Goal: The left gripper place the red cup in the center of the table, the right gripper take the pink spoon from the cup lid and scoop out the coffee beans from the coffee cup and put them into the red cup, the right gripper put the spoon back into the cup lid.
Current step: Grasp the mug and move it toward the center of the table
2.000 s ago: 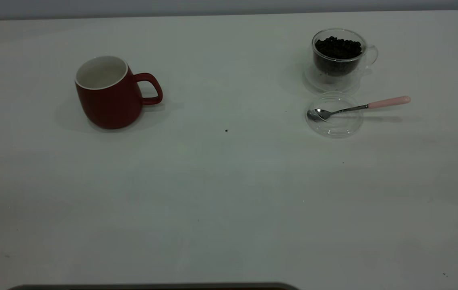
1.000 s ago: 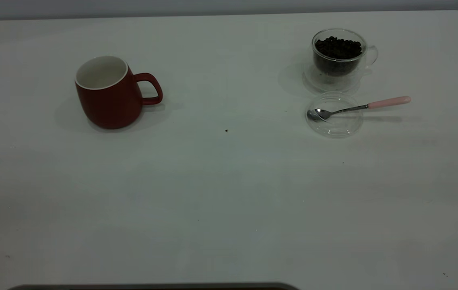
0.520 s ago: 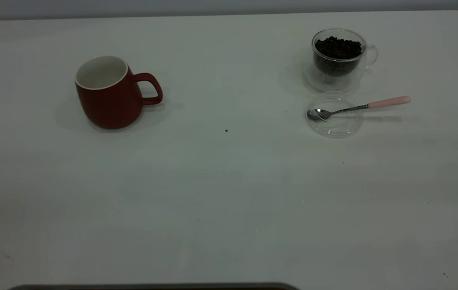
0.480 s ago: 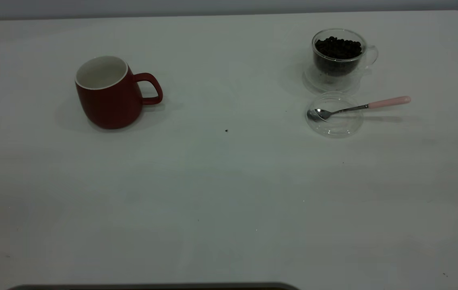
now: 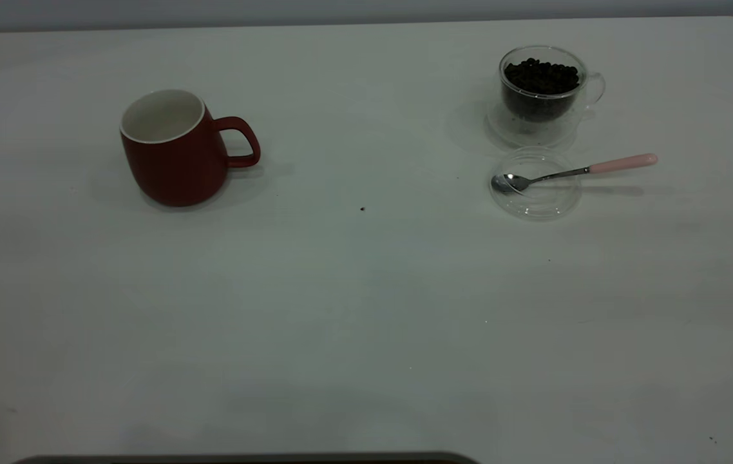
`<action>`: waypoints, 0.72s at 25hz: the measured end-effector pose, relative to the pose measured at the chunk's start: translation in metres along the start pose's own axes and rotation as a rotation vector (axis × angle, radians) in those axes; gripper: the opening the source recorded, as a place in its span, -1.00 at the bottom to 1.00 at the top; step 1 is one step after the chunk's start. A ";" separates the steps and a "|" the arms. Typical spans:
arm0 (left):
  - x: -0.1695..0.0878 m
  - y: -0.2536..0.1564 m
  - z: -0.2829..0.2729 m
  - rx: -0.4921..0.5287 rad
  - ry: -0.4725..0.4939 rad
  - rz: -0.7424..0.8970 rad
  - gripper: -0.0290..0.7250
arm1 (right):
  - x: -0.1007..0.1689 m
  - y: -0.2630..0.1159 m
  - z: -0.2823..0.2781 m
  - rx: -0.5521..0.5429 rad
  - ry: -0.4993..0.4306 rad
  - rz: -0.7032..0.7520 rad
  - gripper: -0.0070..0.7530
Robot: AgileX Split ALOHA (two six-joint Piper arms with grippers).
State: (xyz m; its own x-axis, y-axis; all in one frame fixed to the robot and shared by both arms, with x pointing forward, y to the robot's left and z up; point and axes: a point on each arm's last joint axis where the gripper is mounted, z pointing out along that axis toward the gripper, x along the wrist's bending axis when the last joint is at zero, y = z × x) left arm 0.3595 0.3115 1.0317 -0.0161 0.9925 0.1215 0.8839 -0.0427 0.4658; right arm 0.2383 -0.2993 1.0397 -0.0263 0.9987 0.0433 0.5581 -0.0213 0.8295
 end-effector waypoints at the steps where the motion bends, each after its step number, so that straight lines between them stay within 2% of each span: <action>1: -0.001 0.011 0.008 0.007 -0.004 0.006 0.63 | 0.000 0.000 0.000 0.000 0.000 0.000 0.11; 8: -0.007 0.085 0.075 0.117 -0.026 0.075 0.63 | 0.000 0.000 0.000 0.000 0.000 0.000 0.11; 14: -0.013 0.136 0.138 0.205 -0.050 0.233 0.63 | 0.000 0.000 0.000 0.000 0.000 0.000 0.11; 18: -0.017 0.160 0.174 0.217 -0.070 0.342 0.63 | 0.000 0.000 0.000 0.000 0.000 0.000 0.11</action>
State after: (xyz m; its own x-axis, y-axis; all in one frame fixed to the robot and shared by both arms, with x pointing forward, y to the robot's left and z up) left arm 0.5823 0.3081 0.9517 0.3204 0.9311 0.1743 0.9110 -0.3533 0.2127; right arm 0.2383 -0.2993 1.0397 -0.0263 0.9987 0.0433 0.5581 -0.0213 0.8295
